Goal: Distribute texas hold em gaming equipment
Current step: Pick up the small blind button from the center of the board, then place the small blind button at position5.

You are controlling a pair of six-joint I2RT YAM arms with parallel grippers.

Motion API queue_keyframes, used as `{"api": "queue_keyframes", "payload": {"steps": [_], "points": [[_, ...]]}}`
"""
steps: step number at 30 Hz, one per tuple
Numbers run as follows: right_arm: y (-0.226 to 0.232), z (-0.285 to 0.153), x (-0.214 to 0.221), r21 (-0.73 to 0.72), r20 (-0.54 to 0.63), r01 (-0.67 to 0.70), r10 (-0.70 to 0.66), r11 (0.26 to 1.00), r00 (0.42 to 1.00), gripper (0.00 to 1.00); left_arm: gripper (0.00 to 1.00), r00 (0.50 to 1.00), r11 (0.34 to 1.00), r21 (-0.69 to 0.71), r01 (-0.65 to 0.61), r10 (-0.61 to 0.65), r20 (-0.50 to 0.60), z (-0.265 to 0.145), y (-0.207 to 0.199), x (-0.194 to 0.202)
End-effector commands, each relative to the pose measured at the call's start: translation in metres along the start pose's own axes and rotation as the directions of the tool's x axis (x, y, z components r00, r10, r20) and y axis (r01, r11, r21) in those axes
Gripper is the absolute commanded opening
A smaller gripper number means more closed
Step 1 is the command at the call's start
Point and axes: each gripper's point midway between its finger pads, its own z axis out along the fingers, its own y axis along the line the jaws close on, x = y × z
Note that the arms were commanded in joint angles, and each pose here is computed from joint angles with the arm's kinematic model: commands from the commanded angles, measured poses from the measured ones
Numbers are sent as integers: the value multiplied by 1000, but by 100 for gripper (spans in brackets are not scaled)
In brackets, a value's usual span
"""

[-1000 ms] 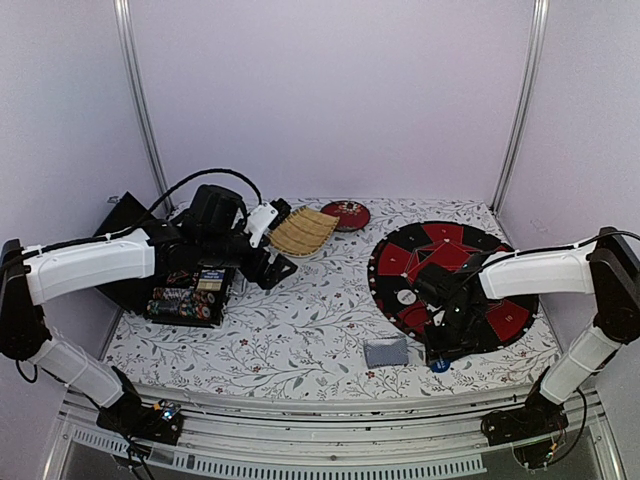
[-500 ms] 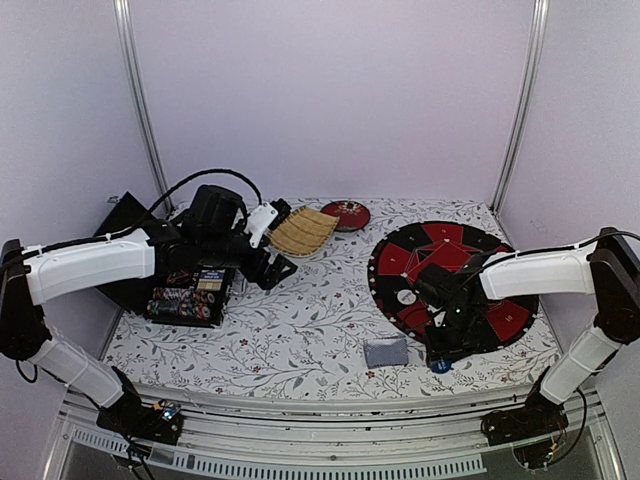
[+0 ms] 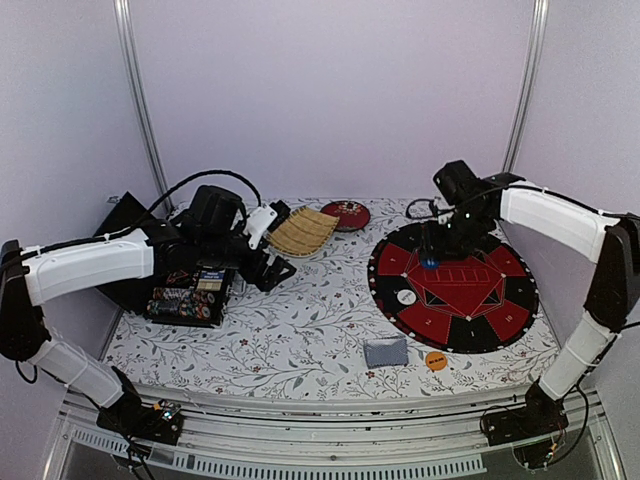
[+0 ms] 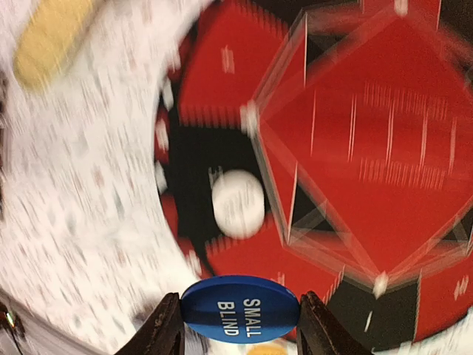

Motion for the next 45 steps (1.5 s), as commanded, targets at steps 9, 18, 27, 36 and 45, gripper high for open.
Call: {"api": "queue_keyframes", "payload": {"steps": [9, 18, 27, 36, 45], "points": [[10, 86, -181, -8, 211, 95, -91, 995, 973, 27, 98, 1000, 999, -34, 13, -12, 14, -14, 7, -2], [-9, 182, -152, 52, 50, 109, -112, 993, 992, 26, 98, 1000, 1000, -28, 8, -9, -4, -8, 7, 2], [-38, 204, -183, 143, 97, 93, -108, 985, 989, 22, 98, 1000, 999, -32, 10, -11, -8, -9, 7, 3], [-76, 209, -183, 246, 77, 73, -94, 967, 993, 20, 98, 1000, 999, -52, 2, -2, -8, -12, 10, 3], [-63, 224, -182, 164, 76, 90, -103, 982, 992, 20, 98, 1000, 998, -55, -1, -1, -20, -9, 11, 5]]}}
